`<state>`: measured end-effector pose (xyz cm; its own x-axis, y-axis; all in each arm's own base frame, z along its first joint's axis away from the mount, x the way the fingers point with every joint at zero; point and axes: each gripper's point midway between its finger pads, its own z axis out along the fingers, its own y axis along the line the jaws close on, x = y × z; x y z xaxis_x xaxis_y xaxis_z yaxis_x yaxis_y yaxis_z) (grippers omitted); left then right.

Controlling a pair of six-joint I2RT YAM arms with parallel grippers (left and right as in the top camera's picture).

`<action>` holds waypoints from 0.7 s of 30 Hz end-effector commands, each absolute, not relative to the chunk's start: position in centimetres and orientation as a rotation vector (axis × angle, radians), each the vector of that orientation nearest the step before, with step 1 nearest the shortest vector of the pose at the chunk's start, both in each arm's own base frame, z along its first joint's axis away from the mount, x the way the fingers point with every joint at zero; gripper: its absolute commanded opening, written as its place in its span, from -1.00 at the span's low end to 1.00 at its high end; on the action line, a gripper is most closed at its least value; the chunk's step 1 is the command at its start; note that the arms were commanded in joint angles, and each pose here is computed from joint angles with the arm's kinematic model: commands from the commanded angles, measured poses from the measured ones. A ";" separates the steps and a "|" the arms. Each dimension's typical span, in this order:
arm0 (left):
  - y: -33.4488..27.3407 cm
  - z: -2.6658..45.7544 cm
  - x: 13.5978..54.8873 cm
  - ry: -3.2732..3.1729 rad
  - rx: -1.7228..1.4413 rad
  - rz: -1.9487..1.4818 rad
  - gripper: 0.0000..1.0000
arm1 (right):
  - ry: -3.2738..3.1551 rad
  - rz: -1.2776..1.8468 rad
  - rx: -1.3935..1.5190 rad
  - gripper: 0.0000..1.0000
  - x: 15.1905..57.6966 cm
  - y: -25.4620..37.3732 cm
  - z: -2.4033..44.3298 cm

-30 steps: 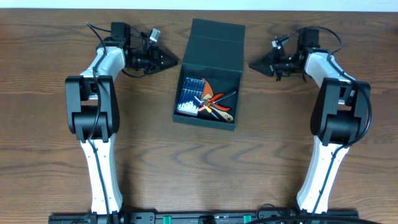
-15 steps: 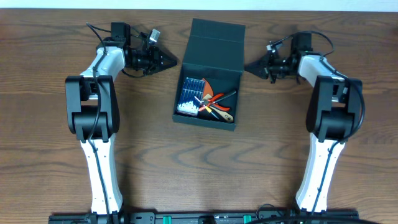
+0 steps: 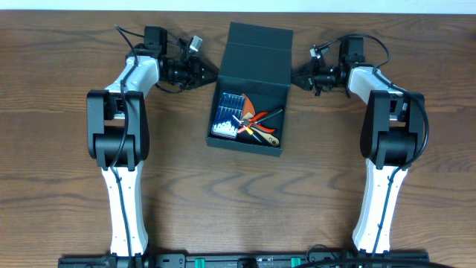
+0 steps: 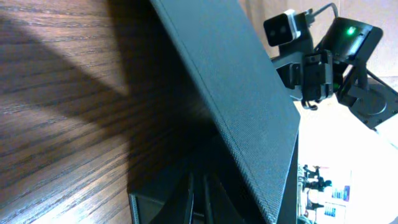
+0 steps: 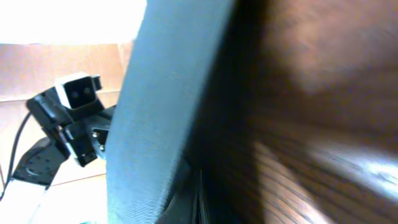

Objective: Pack container
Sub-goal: 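Push the lid forward with both grippers to tilt it closed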

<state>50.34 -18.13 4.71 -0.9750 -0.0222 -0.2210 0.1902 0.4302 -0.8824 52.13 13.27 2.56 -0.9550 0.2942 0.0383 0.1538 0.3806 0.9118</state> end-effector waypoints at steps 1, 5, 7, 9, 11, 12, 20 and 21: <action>-17.8 4.0 50.4 2.492 0.133 -1.568 -0.89 | 2.463 1.709 0.352 -0.97 52.0 14.1 3.5; -17.9 4.1 50.4 2.488 0.132 -1.580 -0.89 | 2.410 1.751 0.276 -0.97 52.2 14.4 4.5; -17.9 4.2 50.4 2.486 0.133 -1.583 -0.88 | 2.376 1.776 0.218 -0.98 52.3 14.6 5.1; -17.9 4.2 50.4 2.487 0.131 -1.584 -0.89 | 2.347 1.798 0.175 -0.97 52.3 14.8 5.7; -17.9 4.2 50.4 2.488 0.128 -1.585 -0.89 | 2.323 1.814 0.140 -0.97 52.4 14.9 6.1; -17.9 4.2 50.4 2.488 0.128 -1.585 -0.88 | 2.314 1.823 0.127 -0.98 52.4 15.0 6.3; -18.2 5.0 50.2 2.452 0.139 -1.652 -0.89 | 2.232 1.915 -0.004 -0.98 51.8 15.6 8.1; -18.1 5.0 50.2 2.451 0.136 -1.652 -0.89 | 2.215 1.931 -0.030 -0.97 51.7 15.7 8.4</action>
<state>50.38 -17.94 5.01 -0.9755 -0.0276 -0.2182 0.1876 0.4135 -0.8910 53.19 14.42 6.74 -0.9674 0.2031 -0.1512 -0.0980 0.2500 0.9633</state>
